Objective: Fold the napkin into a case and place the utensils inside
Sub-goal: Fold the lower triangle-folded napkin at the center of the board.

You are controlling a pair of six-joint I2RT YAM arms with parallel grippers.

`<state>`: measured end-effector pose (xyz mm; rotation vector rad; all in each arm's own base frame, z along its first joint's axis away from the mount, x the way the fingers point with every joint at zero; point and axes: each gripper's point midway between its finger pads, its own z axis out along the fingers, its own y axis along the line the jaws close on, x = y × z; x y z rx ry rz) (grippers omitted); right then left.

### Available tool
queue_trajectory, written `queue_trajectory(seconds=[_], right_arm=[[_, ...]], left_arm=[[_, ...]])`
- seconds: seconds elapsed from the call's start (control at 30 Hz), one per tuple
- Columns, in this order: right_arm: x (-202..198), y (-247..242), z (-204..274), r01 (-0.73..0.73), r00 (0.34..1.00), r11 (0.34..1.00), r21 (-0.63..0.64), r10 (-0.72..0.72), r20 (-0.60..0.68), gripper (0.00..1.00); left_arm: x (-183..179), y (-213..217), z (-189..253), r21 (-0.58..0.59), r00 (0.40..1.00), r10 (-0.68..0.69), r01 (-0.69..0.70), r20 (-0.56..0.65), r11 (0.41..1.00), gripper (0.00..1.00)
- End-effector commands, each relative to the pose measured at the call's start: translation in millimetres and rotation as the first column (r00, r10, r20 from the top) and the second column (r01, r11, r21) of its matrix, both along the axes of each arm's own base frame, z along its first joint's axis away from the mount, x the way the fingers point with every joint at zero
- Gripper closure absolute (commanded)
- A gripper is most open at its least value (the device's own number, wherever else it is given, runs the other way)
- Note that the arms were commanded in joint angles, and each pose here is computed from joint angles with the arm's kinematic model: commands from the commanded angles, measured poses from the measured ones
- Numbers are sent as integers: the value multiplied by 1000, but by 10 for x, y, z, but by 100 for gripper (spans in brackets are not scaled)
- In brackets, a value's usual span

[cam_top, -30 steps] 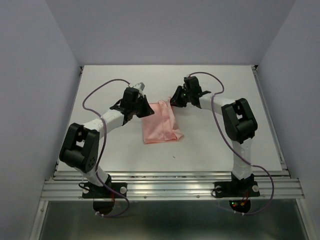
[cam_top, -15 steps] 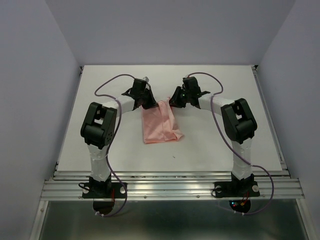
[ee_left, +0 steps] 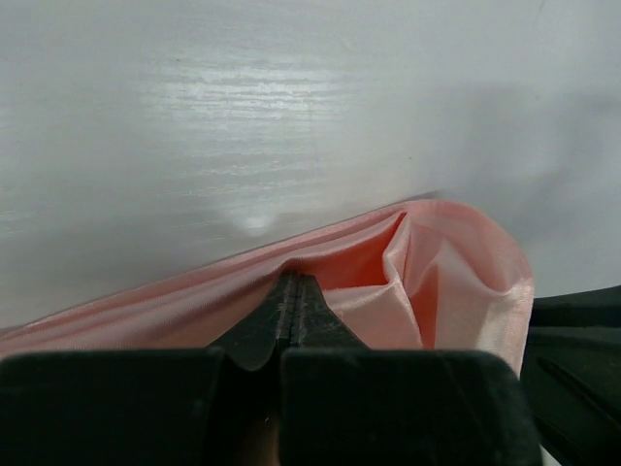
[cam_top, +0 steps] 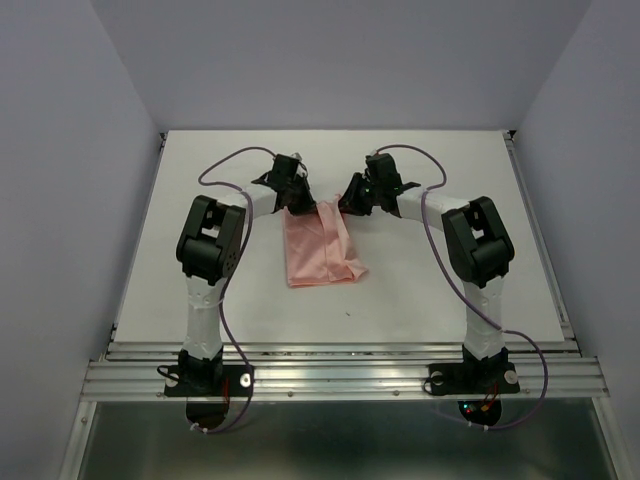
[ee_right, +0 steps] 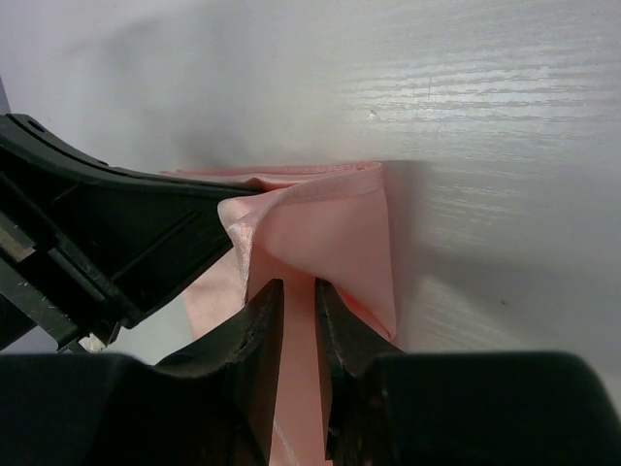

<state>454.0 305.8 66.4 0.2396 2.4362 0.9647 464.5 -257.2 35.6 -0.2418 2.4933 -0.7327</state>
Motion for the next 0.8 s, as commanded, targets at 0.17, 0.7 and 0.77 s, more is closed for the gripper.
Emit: queue_trajectory(seconds=[0.17, 0.7, 0.77], right_arm=[[69, 73, 206, -15, 998, 1000, 7, 15, 55, 75], [73, 65, 247, -15, 998, 1000, 2, 14, 61, 75], [75, 64, 263, -12, 998, 1000, 4, 12, 63, 75]], left_arm=[[1, -191, 180, -128, 991, -111, 119, 69, 985, 100], [-10, -278, 389, -248, 982, -129, 160, 136, 955, 100], [-3, -297, 415, -261, 981, -130, 163, 141, 951, 100]])
